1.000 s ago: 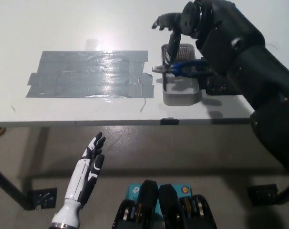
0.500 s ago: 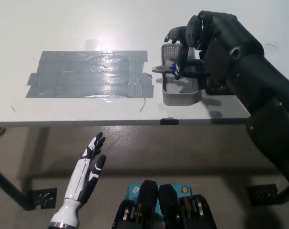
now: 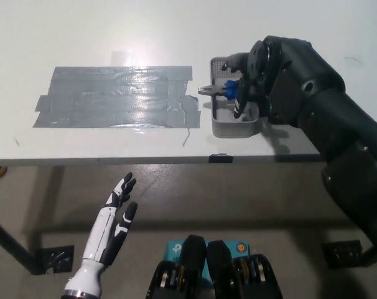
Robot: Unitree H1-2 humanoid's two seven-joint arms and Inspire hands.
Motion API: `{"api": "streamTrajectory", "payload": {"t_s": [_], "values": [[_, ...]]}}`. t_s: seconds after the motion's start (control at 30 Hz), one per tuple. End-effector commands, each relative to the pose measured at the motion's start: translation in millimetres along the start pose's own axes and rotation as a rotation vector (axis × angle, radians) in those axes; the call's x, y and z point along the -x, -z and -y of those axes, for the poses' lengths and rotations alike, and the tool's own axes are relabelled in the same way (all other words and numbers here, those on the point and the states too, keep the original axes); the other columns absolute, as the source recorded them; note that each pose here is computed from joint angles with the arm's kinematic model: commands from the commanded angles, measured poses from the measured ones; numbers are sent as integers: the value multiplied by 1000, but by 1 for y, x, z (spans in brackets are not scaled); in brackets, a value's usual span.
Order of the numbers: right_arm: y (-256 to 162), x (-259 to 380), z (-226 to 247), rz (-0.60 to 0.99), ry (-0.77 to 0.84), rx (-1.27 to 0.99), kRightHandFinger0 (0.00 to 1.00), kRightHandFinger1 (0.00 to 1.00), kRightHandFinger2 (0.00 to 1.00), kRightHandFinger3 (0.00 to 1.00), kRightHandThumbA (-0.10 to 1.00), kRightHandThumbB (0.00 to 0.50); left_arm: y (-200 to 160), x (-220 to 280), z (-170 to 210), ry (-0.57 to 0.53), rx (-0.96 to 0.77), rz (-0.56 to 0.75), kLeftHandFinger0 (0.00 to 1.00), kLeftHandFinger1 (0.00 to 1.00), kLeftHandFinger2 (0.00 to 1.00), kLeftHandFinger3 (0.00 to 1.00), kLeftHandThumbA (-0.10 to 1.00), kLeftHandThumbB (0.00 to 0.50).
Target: The robot picks the blue plier placed on top of the container and places it on the grey area of the table
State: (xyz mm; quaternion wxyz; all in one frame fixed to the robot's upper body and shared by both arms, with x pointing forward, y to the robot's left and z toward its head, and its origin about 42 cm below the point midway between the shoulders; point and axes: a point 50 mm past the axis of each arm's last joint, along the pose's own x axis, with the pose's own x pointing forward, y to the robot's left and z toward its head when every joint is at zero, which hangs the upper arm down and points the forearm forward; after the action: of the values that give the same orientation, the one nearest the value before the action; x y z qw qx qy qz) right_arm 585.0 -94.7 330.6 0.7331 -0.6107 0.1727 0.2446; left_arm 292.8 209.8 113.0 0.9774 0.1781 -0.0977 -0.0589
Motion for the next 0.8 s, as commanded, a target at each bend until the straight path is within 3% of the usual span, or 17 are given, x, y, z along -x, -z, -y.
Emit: {"api": "streamTrajectory", "payload": {"t_s": [0.0, 0.13, 0.37, 0.6, 0.77], "values": [[-14, 9, 19, 15, 87, 56, 1000, 1000, 1000, 1000, 1000, 358, -13, -6, -7, -45, -2, 80, 1000, 1000, 1000, 1000, 1000, 139], [-12, 6, 13, 7, 77, 55, 1000, 1000, 1000, 1000, 1000, 362, -16, -6, -10, -56, 12, 101, 1000, 1000, 1000, 1000, 1000, 101], [-11, 5, 12, 9, 85, 70, 1000, 1000, 1000, 1000, 1000, 356, -18, -8, -9, -56, -7, 102, 1000, 1000, 1000, 1000, 1000, 92], [-13, 4, 10, 19, 94, 68, 1000, 1000, 1000, 1000, 1000, 357, -18, -8, -8, -51, -10, 96, 1000, 1000, 1000, 1000, 1000, 125], [-17, 1, 1, 33, 85, 47, 1000, 1000, 1000, 1000, 1000, 357, -19, -6, -7, -56, -5, 103, 1000, 1000, 1000, 1000, 1000, 113]]}}
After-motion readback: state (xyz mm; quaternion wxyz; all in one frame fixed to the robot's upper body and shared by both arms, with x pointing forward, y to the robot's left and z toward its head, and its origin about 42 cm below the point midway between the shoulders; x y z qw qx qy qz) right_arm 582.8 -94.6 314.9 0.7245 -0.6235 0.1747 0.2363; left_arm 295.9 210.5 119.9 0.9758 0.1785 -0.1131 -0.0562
